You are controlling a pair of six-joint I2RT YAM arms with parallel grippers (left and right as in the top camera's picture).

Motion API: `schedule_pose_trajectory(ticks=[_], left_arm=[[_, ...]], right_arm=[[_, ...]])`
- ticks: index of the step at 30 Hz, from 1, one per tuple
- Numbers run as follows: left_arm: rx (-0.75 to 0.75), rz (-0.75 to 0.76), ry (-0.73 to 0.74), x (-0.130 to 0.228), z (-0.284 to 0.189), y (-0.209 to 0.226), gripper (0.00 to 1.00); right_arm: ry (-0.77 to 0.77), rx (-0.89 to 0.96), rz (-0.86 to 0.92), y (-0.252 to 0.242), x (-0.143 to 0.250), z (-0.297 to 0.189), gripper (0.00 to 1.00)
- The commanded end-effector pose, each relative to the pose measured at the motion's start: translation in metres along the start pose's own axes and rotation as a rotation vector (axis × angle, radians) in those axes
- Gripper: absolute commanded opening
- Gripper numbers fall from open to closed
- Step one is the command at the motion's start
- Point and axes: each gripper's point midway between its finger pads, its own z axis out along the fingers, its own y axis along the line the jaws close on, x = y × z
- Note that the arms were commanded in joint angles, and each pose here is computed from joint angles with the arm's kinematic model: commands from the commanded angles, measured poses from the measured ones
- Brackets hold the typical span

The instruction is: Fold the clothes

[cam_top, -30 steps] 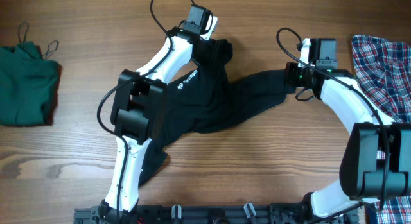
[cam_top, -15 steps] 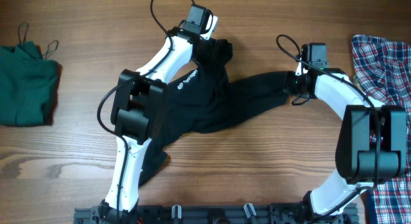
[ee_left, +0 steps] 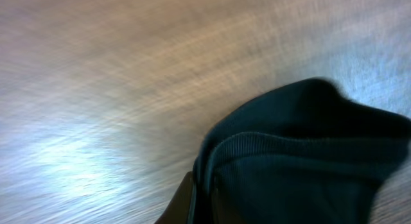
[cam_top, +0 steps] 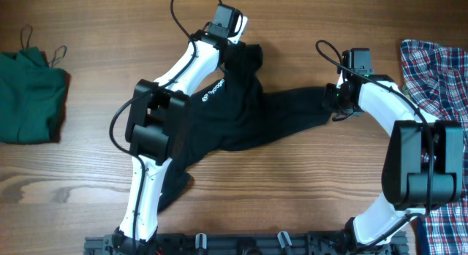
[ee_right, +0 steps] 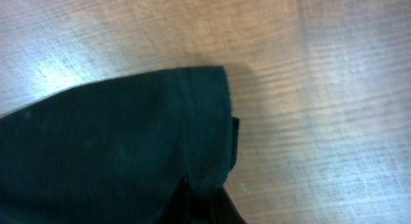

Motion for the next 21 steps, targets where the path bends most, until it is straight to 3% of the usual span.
schedule_pose_trajectory(ticks=[1, 11, 21], left_arm=[[-0.163, -0.027, -0.2, -0.068, -0.088, 0.035, 0.04], [-0.224, -0.106, -0.33, -0.099, -0.18, 0.086, 0.04], [-0.166, -0.104, -0.3, -0.092, -0.19, 0.08, 0.04]], right_arm=[[-0.109, 0.01, 0.001, -0.002, -0.031, -0.048, 0.05], [-0.315, -0.04, 0.012, 0.002, -0.054, -0.132, 0.04], [-0.317, 0.006, 0.018, -0.004, -0.059, -0.11, 0.04]])
